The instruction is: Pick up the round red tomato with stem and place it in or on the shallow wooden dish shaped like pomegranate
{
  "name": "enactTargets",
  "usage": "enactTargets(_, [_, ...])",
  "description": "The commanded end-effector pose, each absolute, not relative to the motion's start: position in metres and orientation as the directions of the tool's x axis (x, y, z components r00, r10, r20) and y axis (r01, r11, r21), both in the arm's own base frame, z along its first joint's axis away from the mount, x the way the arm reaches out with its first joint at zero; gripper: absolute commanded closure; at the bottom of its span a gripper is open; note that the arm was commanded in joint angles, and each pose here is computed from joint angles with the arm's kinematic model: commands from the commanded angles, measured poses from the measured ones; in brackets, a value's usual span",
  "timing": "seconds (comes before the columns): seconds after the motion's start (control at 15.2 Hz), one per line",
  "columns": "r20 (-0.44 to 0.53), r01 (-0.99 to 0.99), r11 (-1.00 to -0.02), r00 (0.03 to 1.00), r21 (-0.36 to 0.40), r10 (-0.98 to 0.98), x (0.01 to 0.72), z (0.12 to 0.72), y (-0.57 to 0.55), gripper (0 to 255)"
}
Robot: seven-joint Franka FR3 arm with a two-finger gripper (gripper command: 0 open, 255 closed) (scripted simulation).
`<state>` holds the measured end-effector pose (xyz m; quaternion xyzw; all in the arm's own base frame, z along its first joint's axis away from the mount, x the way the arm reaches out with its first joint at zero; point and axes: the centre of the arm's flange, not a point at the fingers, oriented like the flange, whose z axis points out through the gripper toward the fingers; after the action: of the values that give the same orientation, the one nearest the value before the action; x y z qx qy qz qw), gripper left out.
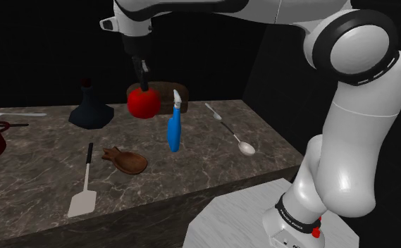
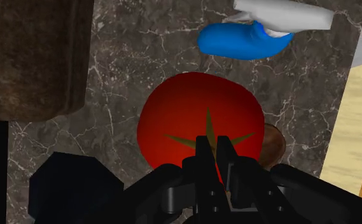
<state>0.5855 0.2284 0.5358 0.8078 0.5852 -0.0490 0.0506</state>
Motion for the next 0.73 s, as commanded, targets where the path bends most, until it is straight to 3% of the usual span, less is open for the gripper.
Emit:
enactTargets(0.0, [-0.139,0.95,-0.311,0.312,0.025,0.94,0.577,0.543,0.251,255])
enactTargets(0.46, [-0.139,0.95,-0.311,0.312,0.025,0.94,0.542,0.568,0.344,255])
enactTargets(0.66, [-0.139,0.95,-0.311,0.312,0.025,0.94,0.542,0.552,0.344,255])
